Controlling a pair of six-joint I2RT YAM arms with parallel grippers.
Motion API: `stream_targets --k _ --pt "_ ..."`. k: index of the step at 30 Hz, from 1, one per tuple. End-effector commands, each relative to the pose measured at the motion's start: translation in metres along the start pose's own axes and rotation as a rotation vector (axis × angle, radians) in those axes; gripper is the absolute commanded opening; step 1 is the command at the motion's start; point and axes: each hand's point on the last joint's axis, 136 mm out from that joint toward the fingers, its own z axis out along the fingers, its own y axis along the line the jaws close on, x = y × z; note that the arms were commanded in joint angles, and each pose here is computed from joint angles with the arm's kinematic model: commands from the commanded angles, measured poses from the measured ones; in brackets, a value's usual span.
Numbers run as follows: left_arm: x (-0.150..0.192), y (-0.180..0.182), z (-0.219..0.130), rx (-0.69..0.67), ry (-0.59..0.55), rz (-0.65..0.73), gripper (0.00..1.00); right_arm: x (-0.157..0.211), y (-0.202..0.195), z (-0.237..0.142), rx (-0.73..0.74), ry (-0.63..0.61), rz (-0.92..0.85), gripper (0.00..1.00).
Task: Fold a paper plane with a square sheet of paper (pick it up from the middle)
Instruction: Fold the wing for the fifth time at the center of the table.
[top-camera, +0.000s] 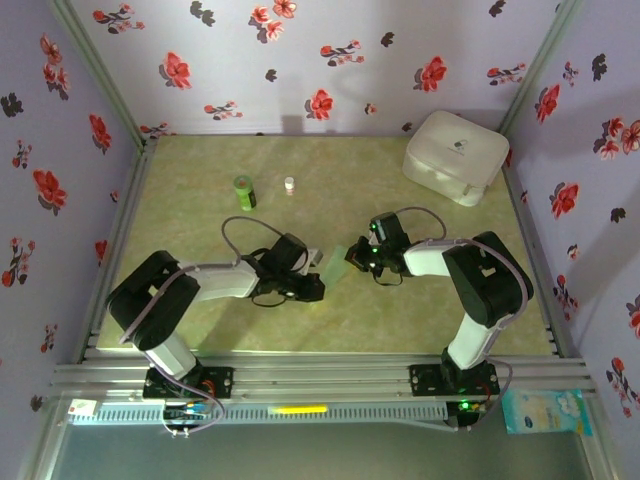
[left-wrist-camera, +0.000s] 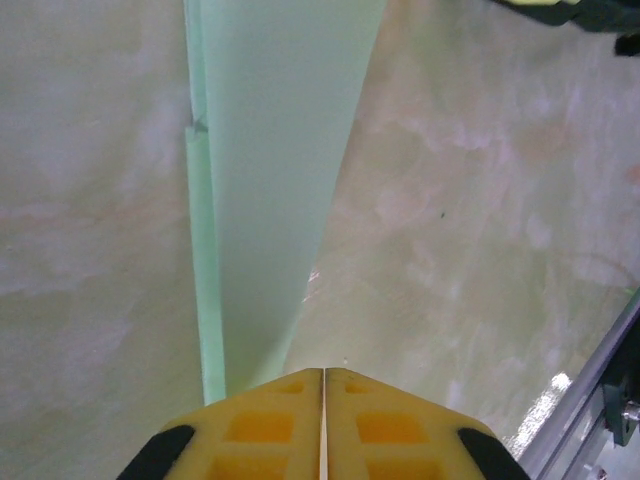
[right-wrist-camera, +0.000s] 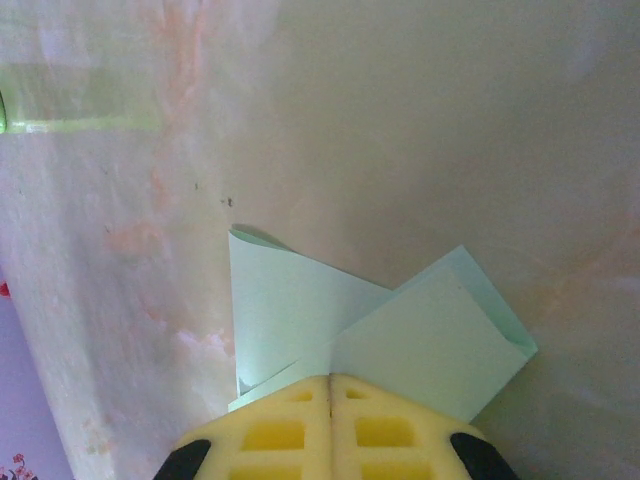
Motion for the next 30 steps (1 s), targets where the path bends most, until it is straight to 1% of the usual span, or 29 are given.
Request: stream_targets --k 1,4,10,13,18,22,23,26,27,30 --pt "0.027 0.015 0.003 -0.04 0.078 -0.005 0.07 0.014 -0.058 0.0 0.206 0.021 0.053 0.0" --pt "0.038 0.024 0.002 -0.064 0.102 -0.017 0.06 0.014 -0.058 0.0 0.209 0.022 0.052 0.0" --pt "0.047 0.027 -0.005 -0.069 0.102 -0.023 0.02 0.015 -0.058 0.0 0.21 0.023 0.052 0.0" --pt "0.043 0.023 -0.012 -0.058 0.066 -0.01 0.0 0.014 -0.056 0.0 0.203 0.023 0.053 0.0" --pt "0.008 -0.005 -0.034 0.017 -0.084 0.036 0.0 0.013 -0.051 0.0 0.19 0.023 0.052 0.0" --pt "-0.03 -0.023 -0.038 0.067 -0.156 0.063 0.02 0.012 -0.05 0.0 0.186 0.02 0.051 0.0" --pt "-0.038 -0.027 -0.035 0.077 -0.161 0.07 0.02 0.012 -0.05 0.0 0.187 0.02 0.052 0.0" --pt "-0.057 -0.036 -0.018 0.107 -0.127 0.087 0.01 0.012 -0.049 0.0 0.183 0.022 0.054 0.0" --pt "-0.061 -0.037 -0.01 0.115 -0.113 0.084 0.0 0.012 -0.049 0.0 0.182 0.021 0.053 0.0" --pt "-0.076 -0.036 0.01 0.123 -0.117 0.062 0.0 0.011 -0.05 0.002 0.182 0.017 0.057 0.0"
